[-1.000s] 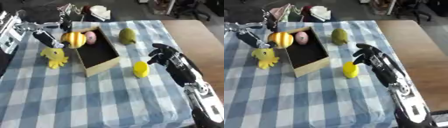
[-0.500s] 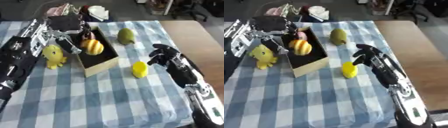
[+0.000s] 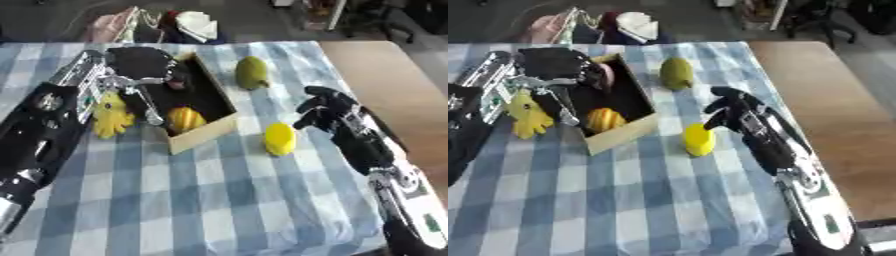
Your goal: Pick up objects on the table and place them in the box.
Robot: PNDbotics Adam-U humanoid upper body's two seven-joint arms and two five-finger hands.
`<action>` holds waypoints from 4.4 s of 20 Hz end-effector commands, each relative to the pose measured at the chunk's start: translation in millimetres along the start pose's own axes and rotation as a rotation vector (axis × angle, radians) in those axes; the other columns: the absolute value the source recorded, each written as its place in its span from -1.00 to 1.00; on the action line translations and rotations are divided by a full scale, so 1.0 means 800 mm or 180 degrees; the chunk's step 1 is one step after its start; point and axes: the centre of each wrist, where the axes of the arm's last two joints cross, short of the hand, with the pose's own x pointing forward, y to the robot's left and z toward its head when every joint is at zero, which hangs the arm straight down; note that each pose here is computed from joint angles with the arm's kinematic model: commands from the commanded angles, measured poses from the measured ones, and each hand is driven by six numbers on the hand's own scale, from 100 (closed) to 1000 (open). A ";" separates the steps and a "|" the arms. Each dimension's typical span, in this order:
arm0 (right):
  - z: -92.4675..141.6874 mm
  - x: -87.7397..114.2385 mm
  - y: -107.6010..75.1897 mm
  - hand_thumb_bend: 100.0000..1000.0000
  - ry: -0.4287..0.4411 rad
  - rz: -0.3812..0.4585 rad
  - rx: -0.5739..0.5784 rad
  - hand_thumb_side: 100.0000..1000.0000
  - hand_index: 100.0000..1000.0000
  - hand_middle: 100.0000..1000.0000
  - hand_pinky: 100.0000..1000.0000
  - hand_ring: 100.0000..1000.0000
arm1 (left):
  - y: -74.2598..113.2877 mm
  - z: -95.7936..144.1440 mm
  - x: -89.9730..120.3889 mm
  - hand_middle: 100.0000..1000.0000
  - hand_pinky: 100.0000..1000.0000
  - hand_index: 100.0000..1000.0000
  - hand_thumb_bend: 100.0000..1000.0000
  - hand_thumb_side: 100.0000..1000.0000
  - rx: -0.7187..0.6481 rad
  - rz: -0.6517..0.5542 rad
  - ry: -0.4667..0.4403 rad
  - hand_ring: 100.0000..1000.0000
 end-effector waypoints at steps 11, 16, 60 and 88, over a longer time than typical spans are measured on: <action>0.004 0.008 -0.012 -1.00 -0.0010 0.0119 -0.0055 0.42 0.68 0.19 0.29 0.07 | 0.041 0.128 -0.059 0.26 0.47 0.47 -0.24 -0.35 -0.0079 0.0068 0.0659 0.30; 0.004 0.008 -0.012 -1.00 -0.0007 0.0120 -0.0052 0.42 0.68 0.19 0.29 0.07 | 0.006 0.139 -0.066 0.28 0.48 0.48 -0.04 -0.18 -0.0593 0.0133 0.0970 0.32; 0.000 0.007 -0.007 -1.00 -0.0028 0.0079 -0.0013 0.40 0.68 0.19 0.29 0.07 | -0.064 0.127 -0.064 0.38 0.48 0.57 -0.18 -0.20 -0.0580 -0.0085 0.1315 0.36; 0.002 0.006 -0.009 -1.00 -0.0004 0.0094 -0.0037 0.40 0.68 0.19 0.29 0.06 | 0.018 0.125 -0.064 -0.40 0.16 -0.09 -0.71 -0.71 0.0555 -0.0246 0.0869 -0.33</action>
